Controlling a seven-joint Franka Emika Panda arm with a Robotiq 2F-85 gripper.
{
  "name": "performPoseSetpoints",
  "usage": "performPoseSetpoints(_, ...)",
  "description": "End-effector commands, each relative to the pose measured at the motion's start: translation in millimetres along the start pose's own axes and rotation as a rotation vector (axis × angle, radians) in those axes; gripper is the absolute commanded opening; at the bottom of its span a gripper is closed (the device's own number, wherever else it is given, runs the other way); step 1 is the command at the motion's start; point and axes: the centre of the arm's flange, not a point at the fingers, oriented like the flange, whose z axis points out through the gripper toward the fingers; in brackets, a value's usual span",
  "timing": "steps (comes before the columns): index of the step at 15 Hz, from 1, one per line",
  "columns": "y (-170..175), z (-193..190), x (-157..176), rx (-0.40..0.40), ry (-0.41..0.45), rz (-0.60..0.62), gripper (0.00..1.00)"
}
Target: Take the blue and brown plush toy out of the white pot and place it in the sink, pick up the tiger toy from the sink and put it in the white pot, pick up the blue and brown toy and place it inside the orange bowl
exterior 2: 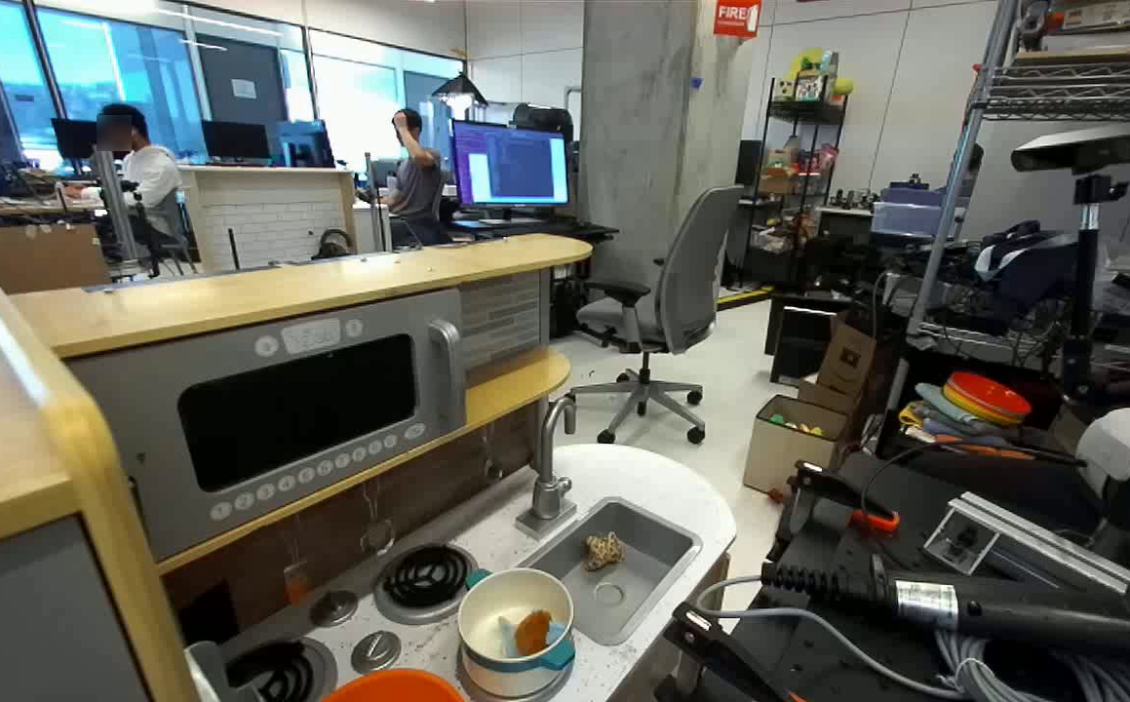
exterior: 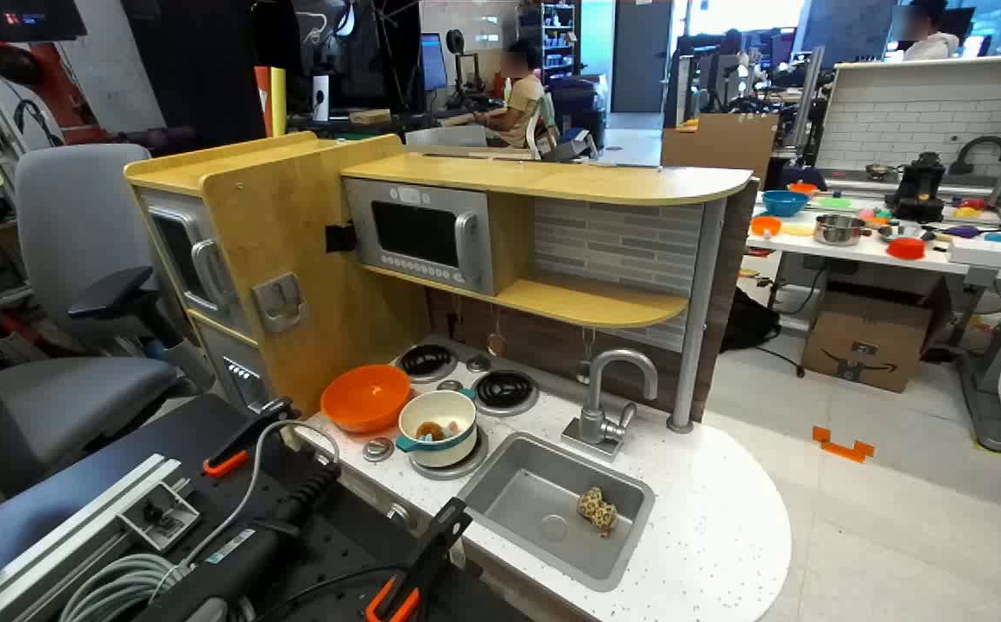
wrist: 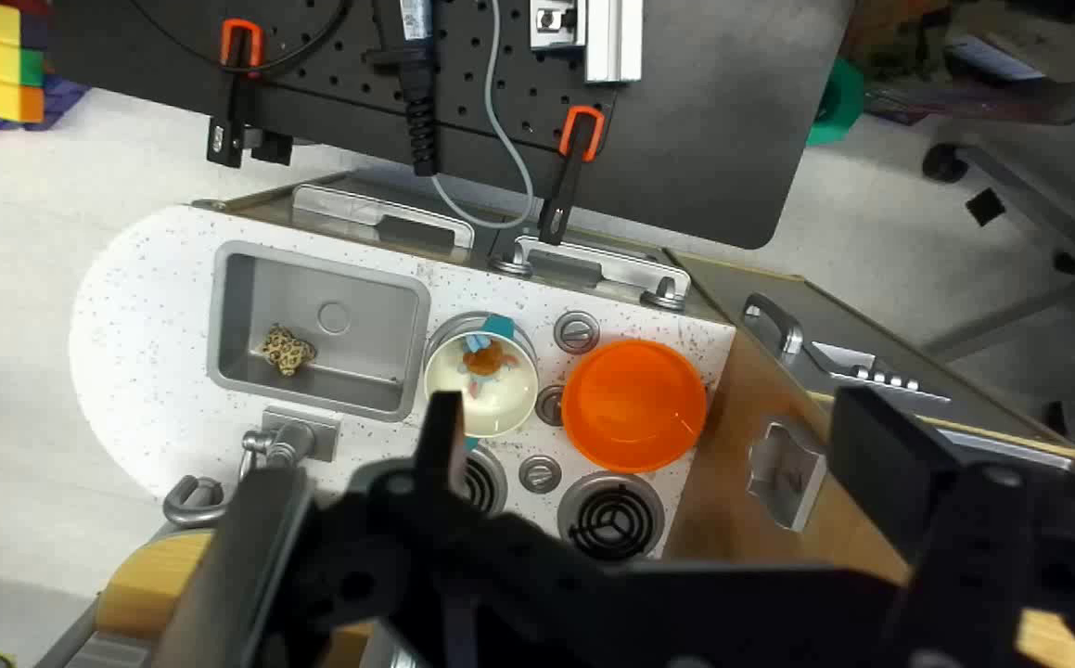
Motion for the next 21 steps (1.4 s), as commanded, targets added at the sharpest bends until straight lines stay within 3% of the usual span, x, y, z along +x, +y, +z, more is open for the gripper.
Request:
performPoseSetpoints(1, -0.1, -0.5, 0.1, 0.0, 0.002, 0.0, 1.0)
performPoseSetpoints(21, -0.1, -1.6, 0.2, 0.0, 0.004, 0.0, 1.0)
